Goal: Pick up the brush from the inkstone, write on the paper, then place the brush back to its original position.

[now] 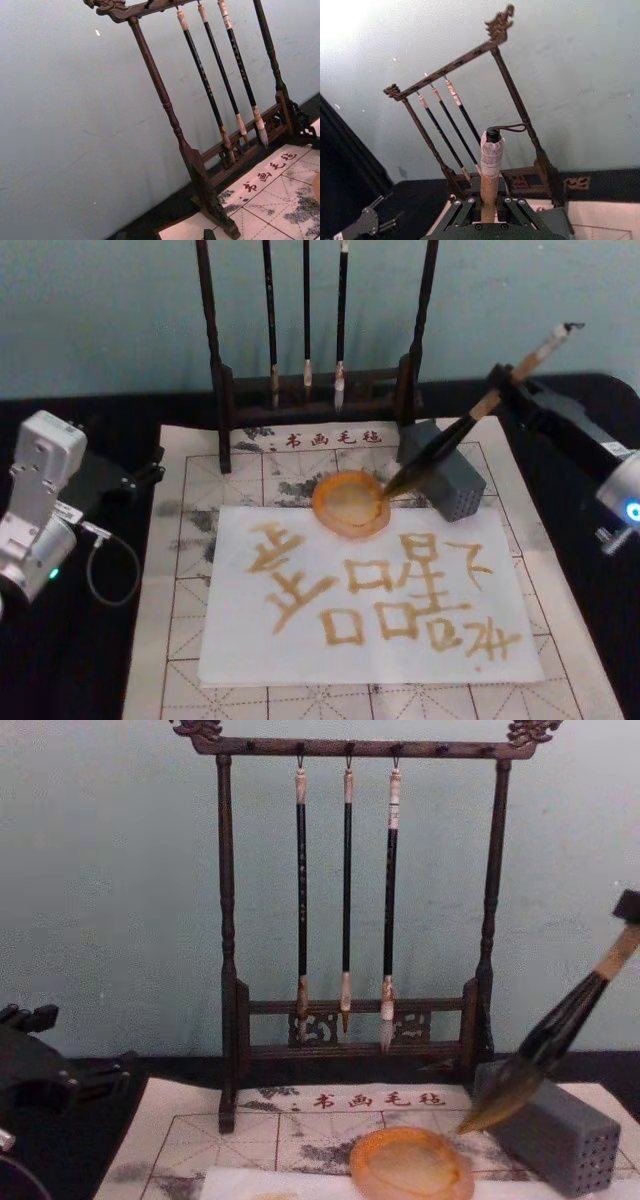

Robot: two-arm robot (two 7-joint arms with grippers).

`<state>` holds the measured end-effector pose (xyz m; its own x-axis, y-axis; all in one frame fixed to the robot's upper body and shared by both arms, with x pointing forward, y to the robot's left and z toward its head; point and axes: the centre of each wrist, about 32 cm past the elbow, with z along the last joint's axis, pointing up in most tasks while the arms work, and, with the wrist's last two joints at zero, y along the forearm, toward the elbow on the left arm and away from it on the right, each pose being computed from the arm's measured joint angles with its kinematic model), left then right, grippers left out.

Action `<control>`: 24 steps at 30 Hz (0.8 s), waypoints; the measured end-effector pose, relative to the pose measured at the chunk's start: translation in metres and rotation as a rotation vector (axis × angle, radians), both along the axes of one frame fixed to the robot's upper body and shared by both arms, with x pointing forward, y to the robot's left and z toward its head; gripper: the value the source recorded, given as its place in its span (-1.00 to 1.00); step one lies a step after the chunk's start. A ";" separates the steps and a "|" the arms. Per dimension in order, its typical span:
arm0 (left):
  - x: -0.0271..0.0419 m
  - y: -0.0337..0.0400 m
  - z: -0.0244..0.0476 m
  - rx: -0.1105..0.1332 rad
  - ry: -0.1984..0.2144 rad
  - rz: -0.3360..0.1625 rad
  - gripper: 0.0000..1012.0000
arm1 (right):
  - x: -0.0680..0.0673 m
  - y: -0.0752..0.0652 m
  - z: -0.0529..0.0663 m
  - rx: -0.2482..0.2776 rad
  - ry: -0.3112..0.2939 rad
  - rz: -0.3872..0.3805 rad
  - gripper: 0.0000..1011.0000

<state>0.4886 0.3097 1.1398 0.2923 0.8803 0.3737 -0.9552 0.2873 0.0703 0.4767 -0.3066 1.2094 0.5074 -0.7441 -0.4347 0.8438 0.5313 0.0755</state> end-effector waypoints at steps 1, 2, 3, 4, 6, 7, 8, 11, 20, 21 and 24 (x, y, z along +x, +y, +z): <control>0.0000 0.0000 0.0000 0.000 0.000 0.000 0.98 | 0.002 0.001 0.000 0.007 0.010 0.001 -0.64; 0.0000 0.0000 0.0000 0.000 0.000 0.000 0.98 | 0.007 0.003 0.000 0.021 0.024 0.003 -0.64; 0.0000 0.0000 0.0000 0.000 0.000 0.000 0.98 | 0.009 0.004 0.000 0.028 0.036 0.002 -0.64; 0.0000 0.0000 0.0000 0.000 0.000 0.000 0.98 | 0.013 0.005 -0.002 0.043 0.057 0.002 -0.64; 0.0000 0.0000 0.0000 0.000 0.000 0.000 0.98 | 0.018 0.006 -0.002 0.057 0.077 0.003 -0.64; 0.0000 0.0000 0.0000 0.000 0.000 0.000 0.98 | 0.020 0.006 -0.003 0.063 0.085 0.003 -0.64; 0.0000 0.0000 0.0000 0.000 0.000 0.000 0.98 | 0.024 0.007 -0.004 0.077 0.107 0.006 -0.64; 0.0000 0.0000 0.0000 0.000 0.000 0.000 0.98 | 0.030 0.008 -0.006 0.100 0.139 0.010 -0.64; 0.0000 0.0000 0.0000 0.000 0.000 0.000 0.98 | 0.049 0.014 -0.019 0.242 0.270 0.030 -0.64; 0.0000 0.0000 0.0000 0.000 0.000 0.000 0.98 | 0.051 0.014 -0.020 0.253 0.281 0.030 -0.64; 0.0000 0.0000 0.0000 0.000 0.000 0.000 0.98 | 0.054 0.015 -0.023 0.281 0.311 0.026 -0.64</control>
<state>0.4886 0.3097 1.1398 0.2923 0.8803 0.3737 -0.9553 0.2873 0.0702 0.5308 -0.2912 1.1868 0.3374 -0.5635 -0.7541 0.8357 0.5480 -0.0356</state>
